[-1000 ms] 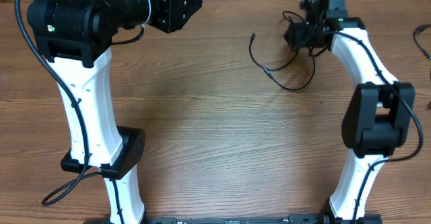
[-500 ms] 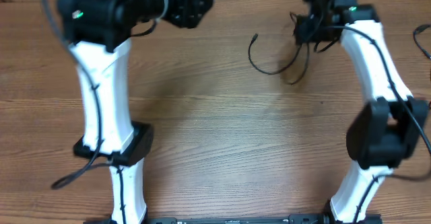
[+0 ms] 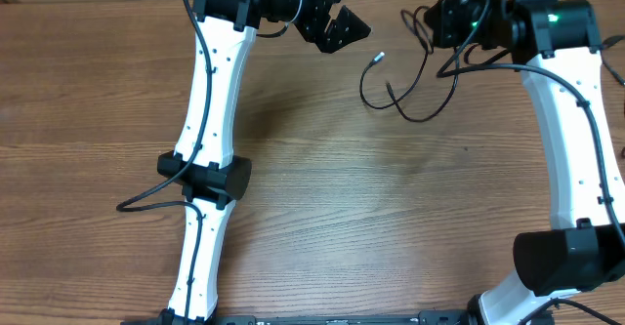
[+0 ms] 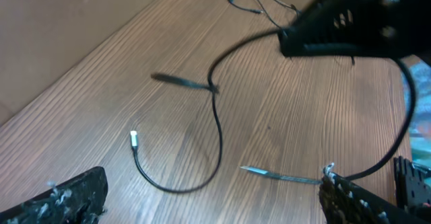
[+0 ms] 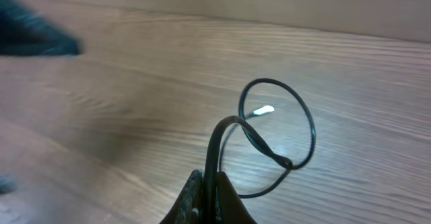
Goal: Untangle cables
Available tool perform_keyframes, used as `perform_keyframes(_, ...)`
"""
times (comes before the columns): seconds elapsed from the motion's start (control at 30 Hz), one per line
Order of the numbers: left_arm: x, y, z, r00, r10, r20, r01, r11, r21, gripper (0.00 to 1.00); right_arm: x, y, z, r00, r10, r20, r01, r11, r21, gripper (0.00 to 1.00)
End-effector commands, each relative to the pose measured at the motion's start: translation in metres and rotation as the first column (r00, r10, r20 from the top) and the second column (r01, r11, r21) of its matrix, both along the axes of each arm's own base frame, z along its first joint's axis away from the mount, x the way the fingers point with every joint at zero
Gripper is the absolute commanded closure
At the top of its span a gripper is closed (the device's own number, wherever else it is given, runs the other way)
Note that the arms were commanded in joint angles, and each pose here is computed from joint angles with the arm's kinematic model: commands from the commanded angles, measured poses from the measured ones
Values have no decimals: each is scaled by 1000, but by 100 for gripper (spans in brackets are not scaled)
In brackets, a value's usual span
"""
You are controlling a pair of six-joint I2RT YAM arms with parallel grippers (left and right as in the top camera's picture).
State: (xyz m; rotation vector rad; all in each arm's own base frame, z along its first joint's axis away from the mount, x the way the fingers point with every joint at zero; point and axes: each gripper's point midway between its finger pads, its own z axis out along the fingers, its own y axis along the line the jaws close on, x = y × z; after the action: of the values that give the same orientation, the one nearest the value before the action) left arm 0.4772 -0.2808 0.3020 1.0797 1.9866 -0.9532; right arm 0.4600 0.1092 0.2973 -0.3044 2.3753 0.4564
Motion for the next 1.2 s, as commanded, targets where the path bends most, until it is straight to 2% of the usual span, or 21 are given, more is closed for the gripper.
perform_keyframes(0.0, 3, -8, -6, 999, -36, -9, 36, 999, -39, 0, -10, 20, 13, 998, 57, 25, -58, 998, 25, 96)
perform_keyframes(0.1, 22, -6, -17, 988, 105, -117, -110, 994, -30, 0, -17, 30, 23, 995, 84, 53, -86, 996, 25, 96)
perform_keyframes(0.17, 42, 7, -32, 923, 312, -224, -312, 949, 35, 0, -20, 33, 33, 993, 91, 81, -94, 995, 27, 96)
perform_keyframes(0.23, 61, 34, -53, 743, 583, -329, -568, 809, 152, 0, -22, 33, 43, 989, 91, 113, -95, 995, 29, 96)
perform_keyframes(0.27, 65, 44, -60, 670, 657, -346, -635, 748, 193, 0, -23, 33, 47, 988, 90, 125, -95, 995, 30, 96)
perform_keyframes(0.33, 69, 58, -68, 551, 752, -362, -722, 647, 245, 0, -25, 33, 55, 985, 90, 145, -96, 995, 32, 96)
perform_keyframes(0.4, 70, 62, -69, 481, 784, -393, -762, 595, 255, 0, -28, 32, 60, 983, 89, 160, -96, 995, 34, 96)
perform_keyframes(0.57, 67, 52, -66, 376, 763, -526, -792, 559, 246, 0, -30, 32, 66, 981, 89, 173, -97, 995, 35, 96)
perform_keyframes(0.67, 67, 46, -63, 386, 753, -532, -791, 567, 228, 0, -31, 32, 66, 981, 91, 173, -99, 994, 35, 96)
perform_keyframes(0.73, 71, 41, -60, 402, 745, -532, -794, 573, 201, 13, -31, 32, 66, 981, 91, 174, -99, 994, 35, 96)
perform_keyframes(0.8, 75, 30, -54, 415, 713, -565, -792, 589, 161, 17, -32, 32, 68, 980, 91, 177, -99, 994, 36, 96)
perform_keyframes(0.83, 75, 22, -52, 402, 683, -610, -792, 594, 143, 11, -32, 32, 69, 980, 91, 179, -99, 994, 35, 96)
perform_keyframes(0.87, 75, 16, -52, 351, 647, -677, -800, 583, 143, 0, -33, 32, 70, 979, 91, 182, -99, 994, 35, 96)
perform_keyframes(0.93, 72, 6, -52, 229, 573, -787, -816, 553, 166, 0, -34, 32, 71, 979, 91, 184, -99, 994, 36, 96)
perform_keyframes(1.0, 72, -7, -49, 161, 473, -866, -810, 565, 158, 0, -34, 32, 72, 979, 91, 185, -99, 994, 35, 96)
perform_keyframes(1.13, 81, -37, -28, 196, 264, -944, -765, 644, 21, 0, -37, 31, 73, 975, 106, 196, -112, 994, 18, 96)
perform_keyframes(1.17, 83, -42, -27, 185, 227, -956, -759, 651, 8, 0, -37, 30, 73, 975, 104, 196, -109, 994, 13, 96)
